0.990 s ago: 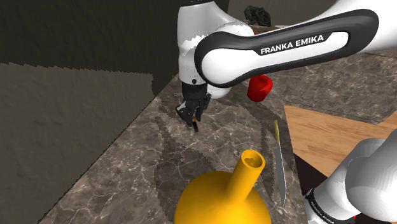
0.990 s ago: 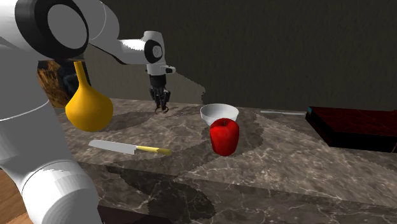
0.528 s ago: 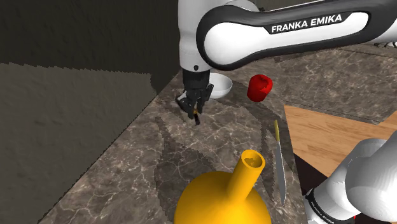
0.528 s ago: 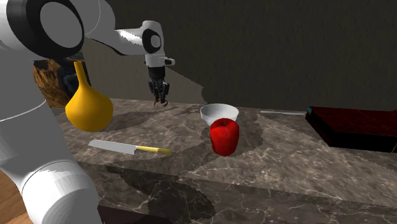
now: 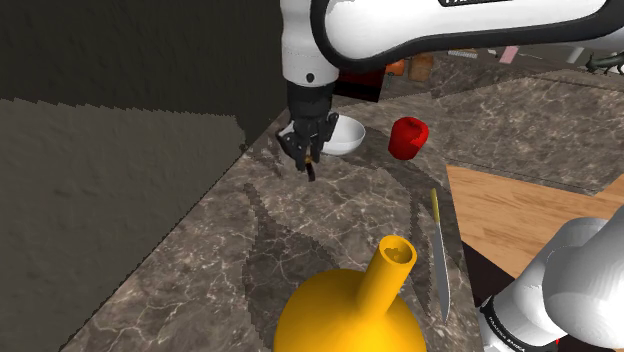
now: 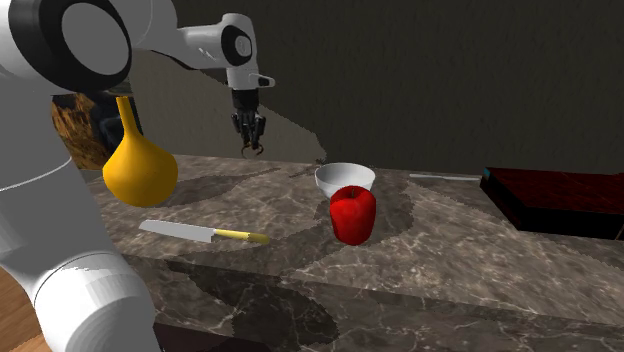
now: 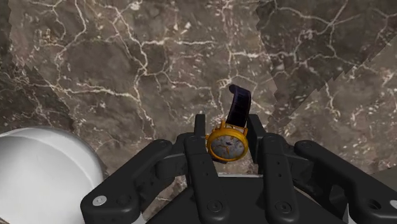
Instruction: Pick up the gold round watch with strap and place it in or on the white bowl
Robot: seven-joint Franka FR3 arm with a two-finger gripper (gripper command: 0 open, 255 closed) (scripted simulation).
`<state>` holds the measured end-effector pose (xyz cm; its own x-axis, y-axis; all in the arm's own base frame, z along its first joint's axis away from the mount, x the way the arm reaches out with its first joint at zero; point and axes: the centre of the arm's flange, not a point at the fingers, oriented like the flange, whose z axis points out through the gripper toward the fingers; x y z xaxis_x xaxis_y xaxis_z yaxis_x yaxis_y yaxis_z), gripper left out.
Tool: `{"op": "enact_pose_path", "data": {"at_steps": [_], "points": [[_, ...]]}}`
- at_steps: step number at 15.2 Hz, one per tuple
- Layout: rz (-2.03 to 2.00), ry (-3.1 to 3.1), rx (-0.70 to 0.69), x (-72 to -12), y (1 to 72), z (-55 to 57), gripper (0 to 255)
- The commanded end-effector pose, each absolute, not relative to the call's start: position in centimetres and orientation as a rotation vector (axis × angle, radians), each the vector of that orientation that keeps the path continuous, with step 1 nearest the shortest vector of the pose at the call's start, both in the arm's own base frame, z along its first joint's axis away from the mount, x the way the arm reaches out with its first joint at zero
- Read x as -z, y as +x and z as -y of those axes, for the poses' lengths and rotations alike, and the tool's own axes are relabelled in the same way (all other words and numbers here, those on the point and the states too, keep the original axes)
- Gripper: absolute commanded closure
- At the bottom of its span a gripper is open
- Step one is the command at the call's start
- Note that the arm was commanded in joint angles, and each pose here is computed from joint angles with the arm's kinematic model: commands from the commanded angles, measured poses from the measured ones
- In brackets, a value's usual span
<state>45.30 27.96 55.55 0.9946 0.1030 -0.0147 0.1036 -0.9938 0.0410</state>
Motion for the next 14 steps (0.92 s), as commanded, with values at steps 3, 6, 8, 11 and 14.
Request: {"op": "enact_pose_path", "data": {"at_steps": [3,6,8,11,14], "points": [[-0.16,3.095,0.02,-57.6,45.3,-28.1,255],[-0.16,3.095,0.02,-59.2,45.3,-28.1,255],[-0.16,3.095,0.02,-59.4,46.8,-25.9,255],[-0.16,3.095,0.02,-59.7,49.0,-22.6,255],[-0.16,3.095,0.02,-59.9,51.2,-19.3,255]]}}
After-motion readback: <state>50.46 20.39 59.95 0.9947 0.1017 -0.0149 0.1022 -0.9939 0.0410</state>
